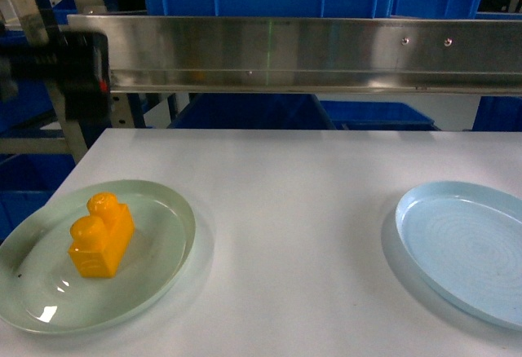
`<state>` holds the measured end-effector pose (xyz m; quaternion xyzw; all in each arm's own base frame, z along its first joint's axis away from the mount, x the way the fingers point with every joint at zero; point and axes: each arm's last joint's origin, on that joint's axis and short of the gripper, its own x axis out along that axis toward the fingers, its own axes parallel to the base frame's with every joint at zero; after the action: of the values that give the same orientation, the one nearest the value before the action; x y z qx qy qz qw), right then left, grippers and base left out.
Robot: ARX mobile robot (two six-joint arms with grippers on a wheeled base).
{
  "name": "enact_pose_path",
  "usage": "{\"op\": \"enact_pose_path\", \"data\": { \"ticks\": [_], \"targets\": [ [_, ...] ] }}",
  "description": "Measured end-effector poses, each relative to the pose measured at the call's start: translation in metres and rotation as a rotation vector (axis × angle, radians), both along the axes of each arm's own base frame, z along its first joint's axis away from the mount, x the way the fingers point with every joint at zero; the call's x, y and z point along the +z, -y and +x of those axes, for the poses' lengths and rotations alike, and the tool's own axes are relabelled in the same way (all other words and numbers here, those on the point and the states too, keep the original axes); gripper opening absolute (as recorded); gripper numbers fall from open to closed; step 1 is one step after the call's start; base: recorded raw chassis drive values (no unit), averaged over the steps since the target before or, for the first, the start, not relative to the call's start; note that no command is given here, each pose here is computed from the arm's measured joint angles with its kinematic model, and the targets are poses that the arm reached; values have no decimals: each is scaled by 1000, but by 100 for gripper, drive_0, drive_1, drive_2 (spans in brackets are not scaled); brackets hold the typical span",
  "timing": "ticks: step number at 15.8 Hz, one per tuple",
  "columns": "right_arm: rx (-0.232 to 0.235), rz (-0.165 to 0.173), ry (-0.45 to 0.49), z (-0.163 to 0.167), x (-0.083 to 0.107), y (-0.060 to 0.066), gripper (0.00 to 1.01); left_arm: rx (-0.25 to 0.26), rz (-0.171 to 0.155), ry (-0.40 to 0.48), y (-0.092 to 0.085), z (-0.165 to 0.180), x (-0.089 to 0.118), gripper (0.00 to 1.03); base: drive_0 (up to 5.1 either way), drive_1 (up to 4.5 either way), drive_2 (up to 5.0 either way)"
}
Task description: Sort and place red and yellow blocks in left bins
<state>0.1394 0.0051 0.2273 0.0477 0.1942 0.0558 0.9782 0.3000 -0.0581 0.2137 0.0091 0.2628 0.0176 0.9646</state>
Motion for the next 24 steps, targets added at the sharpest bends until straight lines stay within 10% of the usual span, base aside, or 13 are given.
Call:
{"op": "enact_pose_path", "data": {
  "ticks": [4,17,24],
  "targets": [
    [0,0,0,0,0,0,29,-4,39,-230,12,1,-51,98,0,0,0],
    [0,0,0,0,0,0,29,-27,64,-303,18,1,-89,98,0,0,0],
    [0,0,0,0,0,0,29,-49,82,-280,19,2,-91,28,0,0,0]
  ]
}}
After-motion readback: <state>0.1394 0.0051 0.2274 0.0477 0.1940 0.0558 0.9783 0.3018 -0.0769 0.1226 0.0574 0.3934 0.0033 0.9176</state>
